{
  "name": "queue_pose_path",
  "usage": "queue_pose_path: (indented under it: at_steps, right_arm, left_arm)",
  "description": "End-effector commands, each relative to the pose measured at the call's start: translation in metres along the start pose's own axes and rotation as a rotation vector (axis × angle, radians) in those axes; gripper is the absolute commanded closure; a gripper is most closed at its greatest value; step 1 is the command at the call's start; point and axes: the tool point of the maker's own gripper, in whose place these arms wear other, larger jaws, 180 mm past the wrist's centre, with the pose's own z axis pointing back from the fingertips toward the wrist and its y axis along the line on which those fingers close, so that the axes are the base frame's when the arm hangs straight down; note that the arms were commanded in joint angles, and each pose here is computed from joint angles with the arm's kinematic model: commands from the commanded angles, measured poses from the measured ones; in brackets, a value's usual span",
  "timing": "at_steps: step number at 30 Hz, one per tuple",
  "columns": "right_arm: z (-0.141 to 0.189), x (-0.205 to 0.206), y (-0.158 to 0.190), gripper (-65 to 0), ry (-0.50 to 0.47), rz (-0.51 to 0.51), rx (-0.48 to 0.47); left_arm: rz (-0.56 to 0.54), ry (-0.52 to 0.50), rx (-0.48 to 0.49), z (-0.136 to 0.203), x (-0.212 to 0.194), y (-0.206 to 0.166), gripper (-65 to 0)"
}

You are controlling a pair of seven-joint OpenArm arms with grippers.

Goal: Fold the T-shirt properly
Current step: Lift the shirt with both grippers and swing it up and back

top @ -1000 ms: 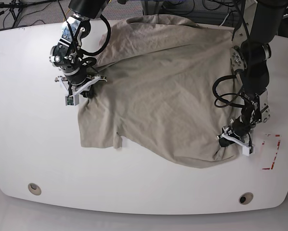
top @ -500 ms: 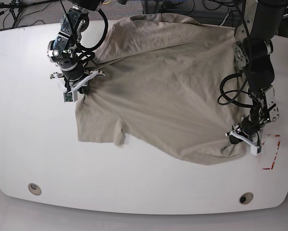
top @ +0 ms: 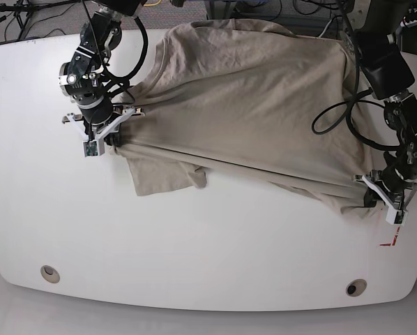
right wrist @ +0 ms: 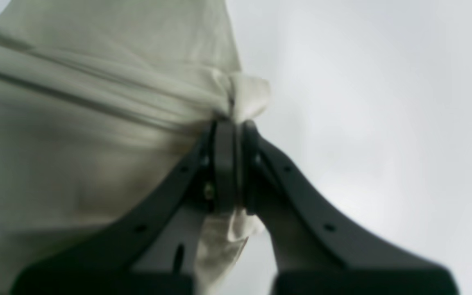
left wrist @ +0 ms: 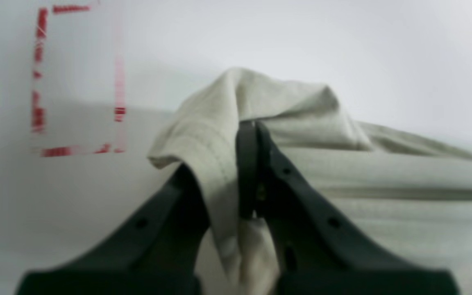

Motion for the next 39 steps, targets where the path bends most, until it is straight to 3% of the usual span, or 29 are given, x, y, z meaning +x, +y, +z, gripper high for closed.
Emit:
queue_pose_path:
  at_steps: [1, 13, 26, 39]
  right_arm:
    - [0.002, 0.025, -0.011, 0.0, -0.065, 0.007, -0.033]
    - [0.0, 0.091, -0.037, 0.0, -0.135, 0.067, -0.086]
    - [0.022, 0.22, -0.076, 0.0, -0.306, 0.129, -0.182]
    - [0.055, 0.364, -0.064, 0.0, -0.517, 0.312, -0.18]
  left_arm:
    - [-0.082, -0.061, 0.07, 0.026, 0.03, 0.018, 0.0]
    - [-0.197, -0.093, 0.227, 0.091, 0.06, 0.039, 0.0]
    - [-0.299, -0.308, 0.346, 0.145, 0.138, 0.032, 0.0]
    - [-0.307, -0.523, 0.405, 0.189, 0.234, 0.032, 0.0]
